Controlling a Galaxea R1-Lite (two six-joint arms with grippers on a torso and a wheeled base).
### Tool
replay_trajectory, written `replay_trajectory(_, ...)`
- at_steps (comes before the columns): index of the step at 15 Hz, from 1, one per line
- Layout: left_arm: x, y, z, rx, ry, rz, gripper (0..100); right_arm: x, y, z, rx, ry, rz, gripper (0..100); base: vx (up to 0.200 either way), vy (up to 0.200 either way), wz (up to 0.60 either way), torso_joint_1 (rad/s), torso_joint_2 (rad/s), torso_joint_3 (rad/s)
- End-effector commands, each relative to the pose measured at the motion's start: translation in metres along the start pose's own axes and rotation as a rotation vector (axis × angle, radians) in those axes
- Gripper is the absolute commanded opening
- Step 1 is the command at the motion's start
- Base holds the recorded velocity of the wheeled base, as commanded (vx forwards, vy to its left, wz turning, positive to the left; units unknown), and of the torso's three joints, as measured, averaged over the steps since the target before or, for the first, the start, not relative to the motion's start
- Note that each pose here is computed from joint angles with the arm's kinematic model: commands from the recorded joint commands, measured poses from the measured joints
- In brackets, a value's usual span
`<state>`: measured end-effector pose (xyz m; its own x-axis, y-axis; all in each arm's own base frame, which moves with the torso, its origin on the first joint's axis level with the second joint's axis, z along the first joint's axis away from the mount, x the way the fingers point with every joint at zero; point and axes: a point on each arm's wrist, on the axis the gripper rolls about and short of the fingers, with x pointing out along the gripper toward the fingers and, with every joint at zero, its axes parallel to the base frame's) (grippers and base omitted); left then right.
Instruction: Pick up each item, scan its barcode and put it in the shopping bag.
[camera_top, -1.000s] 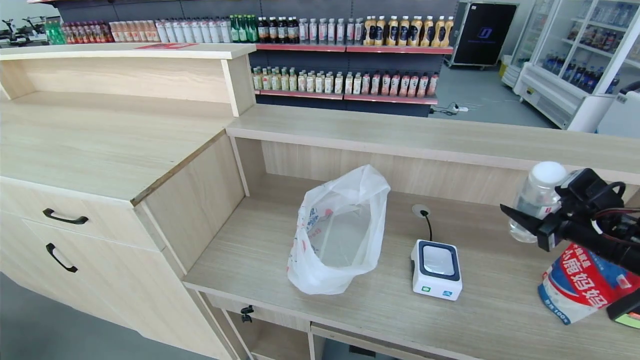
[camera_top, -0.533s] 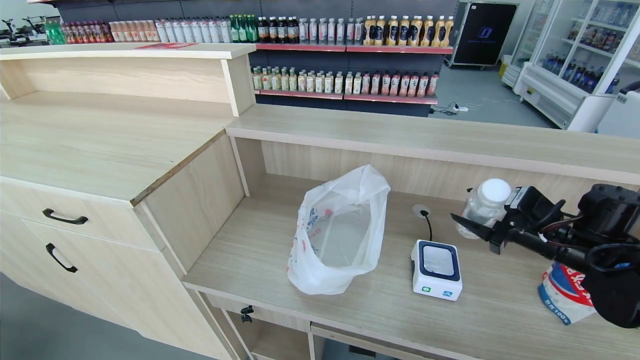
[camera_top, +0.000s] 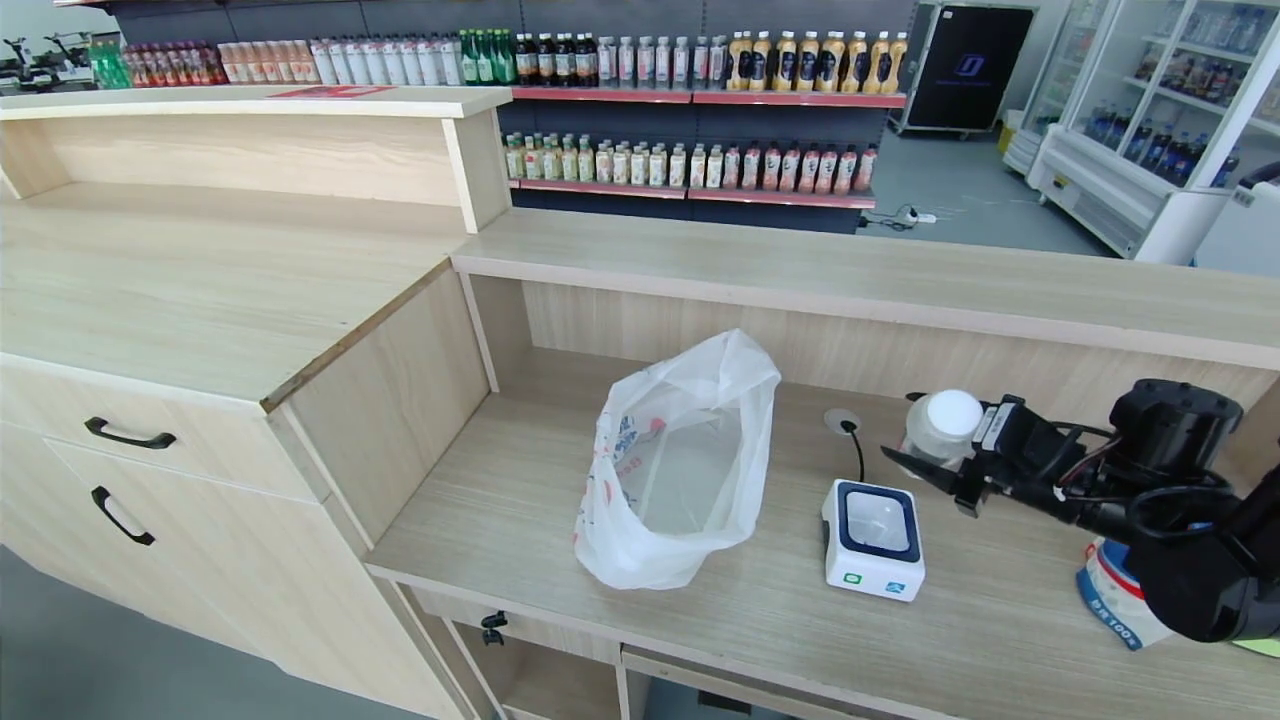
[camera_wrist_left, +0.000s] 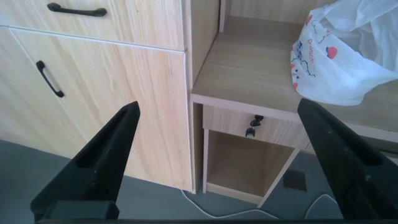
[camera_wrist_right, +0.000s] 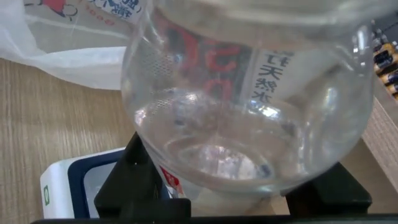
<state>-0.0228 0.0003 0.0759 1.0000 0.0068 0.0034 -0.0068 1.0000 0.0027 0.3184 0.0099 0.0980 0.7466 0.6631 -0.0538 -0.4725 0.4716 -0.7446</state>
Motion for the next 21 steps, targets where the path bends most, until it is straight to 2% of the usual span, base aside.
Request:
replay_trajectory(1, 0.000, 0.000, 0.000, 0.000, -0.001, 0.001, 100, 0.001, 0.002, -0.003, 0.004, 0.003, 0.005, 0, 0.000, 0.000, 0.00, 0.000, 0.00, 0.000)
replay_trajectory(11, 0.000, 0.000, 0.000, 0.000, -0.001, 0.001, 100, 0.008, 0.005, -0.015, -0.063, -0.034, 0.048, 0, 0.000, 0.000, 0.00, 0.000, 0.00, 0.000)
replay_trajectory(21, 0.000, 0.000, 0.000, 0.000, -0.001, 0.001, 100, 0.027, 0.009, -0.022, -0.063, -0.080, 0.078, 0, 0.000, 0.000, 0.00, 0.000, 0.00, 0.000)
